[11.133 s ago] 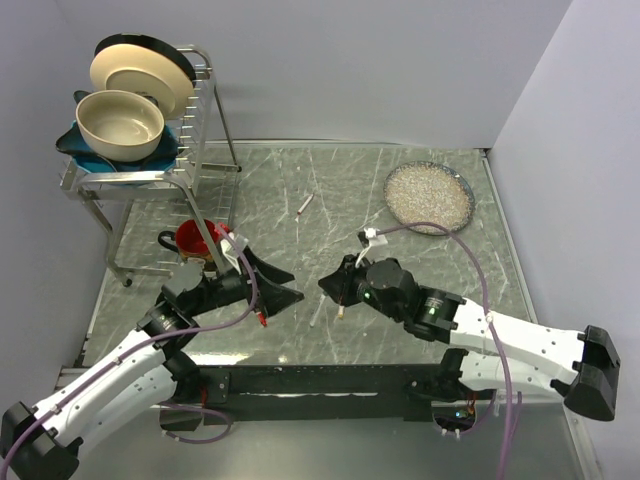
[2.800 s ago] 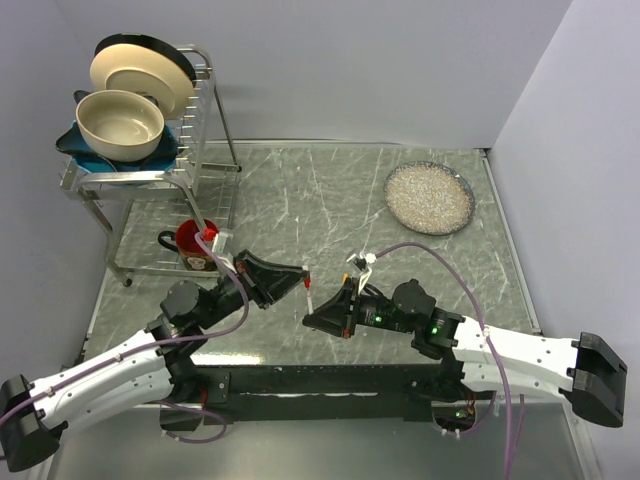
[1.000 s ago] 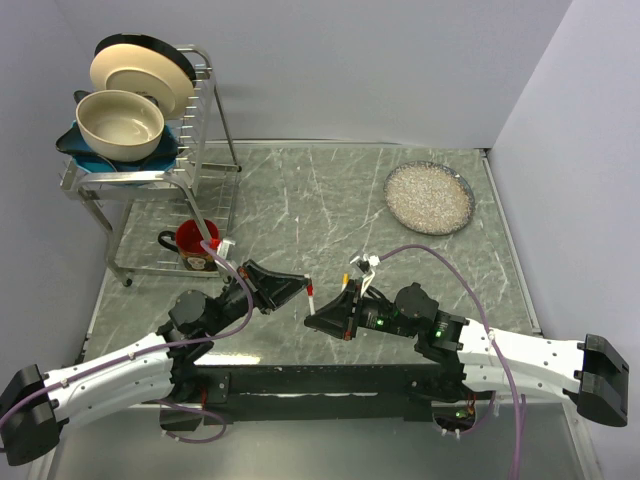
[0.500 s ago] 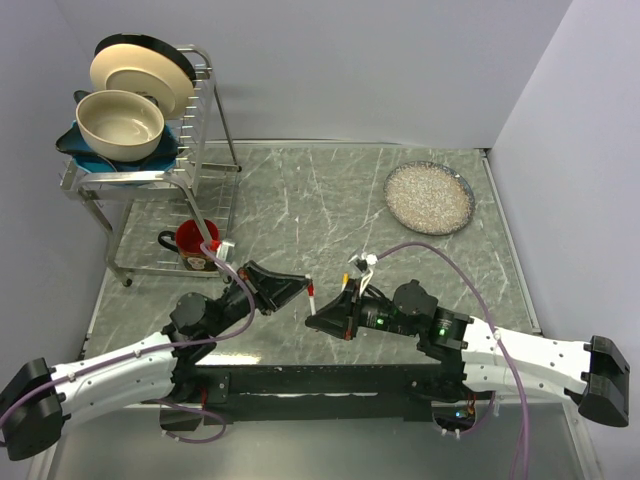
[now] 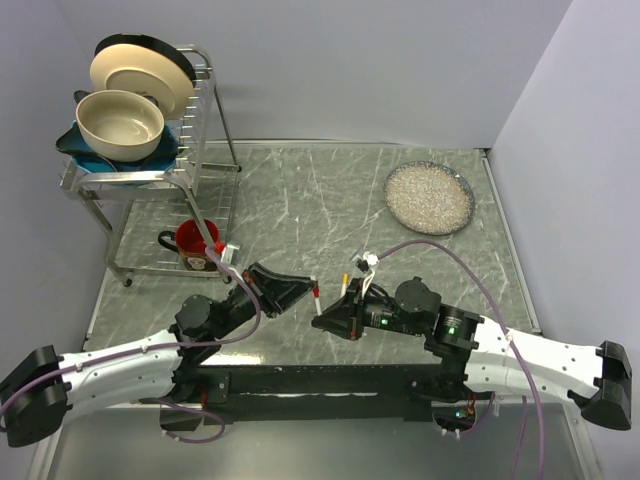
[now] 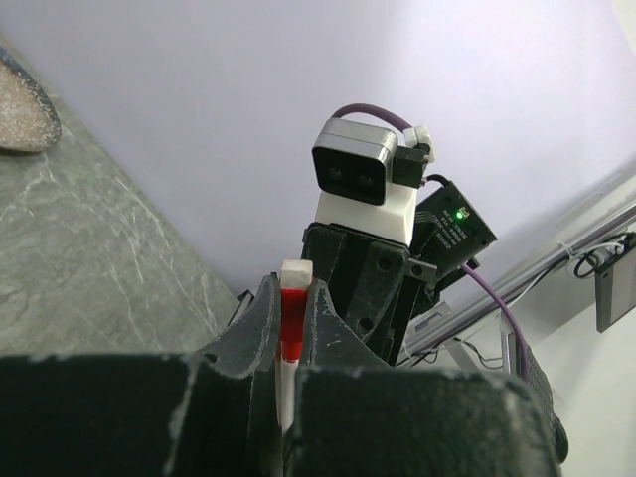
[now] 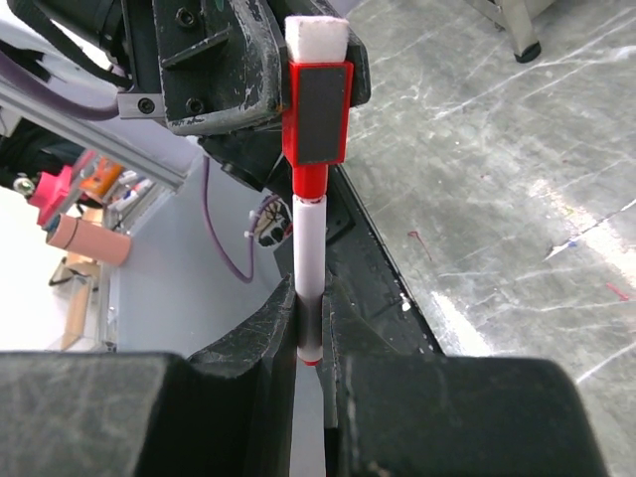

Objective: Insert the pens into the pen caps

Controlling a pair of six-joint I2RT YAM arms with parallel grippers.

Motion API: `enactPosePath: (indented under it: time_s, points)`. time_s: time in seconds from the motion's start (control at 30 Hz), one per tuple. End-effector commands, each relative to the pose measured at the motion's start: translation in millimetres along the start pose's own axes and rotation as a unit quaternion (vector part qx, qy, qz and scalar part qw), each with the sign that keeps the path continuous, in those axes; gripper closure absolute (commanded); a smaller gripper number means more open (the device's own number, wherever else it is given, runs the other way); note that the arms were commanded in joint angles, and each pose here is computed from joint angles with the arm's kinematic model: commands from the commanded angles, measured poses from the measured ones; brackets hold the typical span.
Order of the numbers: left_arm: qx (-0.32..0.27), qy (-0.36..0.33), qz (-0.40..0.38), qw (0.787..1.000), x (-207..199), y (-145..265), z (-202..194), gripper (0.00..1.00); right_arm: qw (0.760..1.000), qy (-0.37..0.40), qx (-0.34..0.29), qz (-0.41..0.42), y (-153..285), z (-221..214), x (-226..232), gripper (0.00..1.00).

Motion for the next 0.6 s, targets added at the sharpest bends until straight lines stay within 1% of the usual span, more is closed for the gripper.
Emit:
enactPosePath:
  time_s: [0.0,0.13,0.17,0.3,0.4,0.5,0.57]
  points:
    - [0.151,0.041,-0.017,0.987,3.5,17.6,-42.4,0.99,0.983,0.036,-0.182,-0.014,2.9,79.0,21.8,1.00]
    - [0.161,0.059,-0.010,0.985,7.5,25.5,-51.2,0.99,0.978,0.050,-0.200,-0.031,10.1,88.1,20.6,1.00]
    - [0.163,0.059,-0.003,0.985,8.7,26.1,-52.7,0.99,0.975,0.053,-0.210,-0.042,12.7,94.3,21.3,1.00]
    - [0.180,0.044,0.024,0.982,10.8,26.8,-61.4,0.99,0.971,0.072,-0.219,-0.066,17.4,105.9,19.4,1.00]
    - [0.192,0.048,0.028,0.980,14.1,28.3,-66.5,0.99,0.969,0.087,-0.213,-0.088,16.0,116.7,16.6,1.00]
    - [0.205,0.042,0.050,0.977,18.5,30.4,-73.7,0.99,0.971,0.098,-0.201,-0.087,9.3,123.6,12.6,1.00]
    - [0.212,0.036,0.049,0.975,16.4,29.7,-76.7,0.99,0.970,0.101,-0.199,-0.095,7.3,130.2,12.2,1.00]
Point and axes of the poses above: each gripper's point midway between its finger pads, its own y axis back along the fingers, its own x axis along the line the jaws close on, z = x × y, the point moved 10 cm from there along y, back along the fingers, and after that the axes turned 2 degrees about y, right-handed, at the moved point
